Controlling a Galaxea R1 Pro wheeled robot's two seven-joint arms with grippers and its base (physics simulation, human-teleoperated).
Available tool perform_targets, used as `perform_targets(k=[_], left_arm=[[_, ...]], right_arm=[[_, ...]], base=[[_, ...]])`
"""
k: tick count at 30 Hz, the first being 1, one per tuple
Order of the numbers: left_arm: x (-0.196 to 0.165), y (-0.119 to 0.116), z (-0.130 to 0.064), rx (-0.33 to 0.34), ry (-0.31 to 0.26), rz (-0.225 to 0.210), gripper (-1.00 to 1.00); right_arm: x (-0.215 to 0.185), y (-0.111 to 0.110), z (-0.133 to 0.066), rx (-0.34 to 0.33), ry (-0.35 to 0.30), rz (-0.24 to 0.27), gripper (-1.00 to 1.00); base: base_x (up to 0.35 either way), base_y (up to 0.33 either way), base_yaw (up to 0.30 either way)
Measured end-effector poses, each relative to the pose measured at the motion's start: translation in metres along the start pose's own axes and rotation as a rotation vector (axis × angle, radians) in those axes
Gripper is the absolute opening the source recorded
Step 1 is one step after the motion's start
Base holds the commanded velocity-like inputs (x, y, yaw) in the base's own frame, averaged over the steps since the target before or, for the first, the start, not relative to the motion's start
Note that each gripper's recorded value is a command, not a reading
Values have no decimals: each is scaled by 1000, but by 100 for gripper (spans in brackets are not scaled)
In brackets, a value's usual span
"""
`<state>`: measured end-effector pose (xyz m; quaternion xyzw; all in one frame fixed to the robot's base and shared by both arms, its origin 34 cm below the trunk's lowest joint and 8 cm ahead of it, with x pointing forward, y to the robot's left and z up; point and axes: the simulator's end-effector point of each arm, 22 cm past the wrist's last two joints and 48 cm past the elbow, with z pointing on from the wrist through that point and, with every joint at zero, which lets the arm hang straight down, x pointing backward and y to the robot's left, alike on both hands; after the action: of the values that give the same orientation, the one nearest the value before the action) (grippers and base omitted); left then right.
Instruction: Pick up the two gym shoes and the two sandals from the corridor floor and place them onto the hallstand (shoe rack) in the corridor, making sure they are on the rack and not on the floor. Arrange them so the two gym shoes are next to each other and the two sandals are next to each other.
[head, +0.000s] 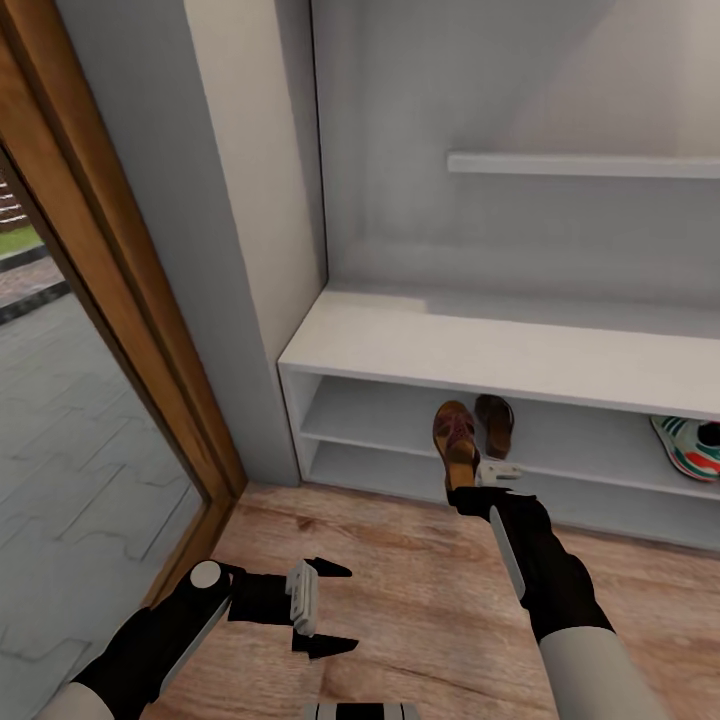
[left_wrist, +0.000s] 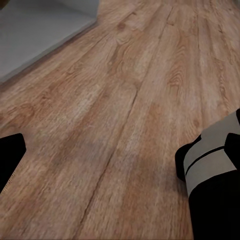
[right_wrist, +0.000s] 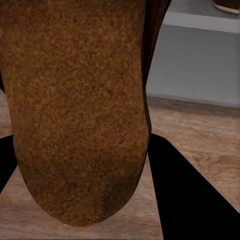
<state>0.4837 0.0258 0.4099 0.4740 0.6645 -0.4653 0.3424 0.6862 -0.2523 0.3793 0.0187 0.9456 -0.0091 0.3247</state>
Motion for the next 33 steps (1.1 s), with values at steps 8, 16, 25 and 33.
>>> perform_targets(k=[8,16,25,33], left_arm=[[1,0,0,1,1,-2,100],[5,0,2,4,2,-11,100],[5,0,2,4,2,-12,100],[8,0,2,6,3,-18,100]], right_arm=[[3,0,2,0,8,0,-100],[28,2,19,-4,38,-4,-100],[29,0,19,-1,38,-3,-100],[32,-1,22,1,45,-1,-100]], base=[[10,0,0],[0,0,0],[0,0,0],[81,-6,0]])
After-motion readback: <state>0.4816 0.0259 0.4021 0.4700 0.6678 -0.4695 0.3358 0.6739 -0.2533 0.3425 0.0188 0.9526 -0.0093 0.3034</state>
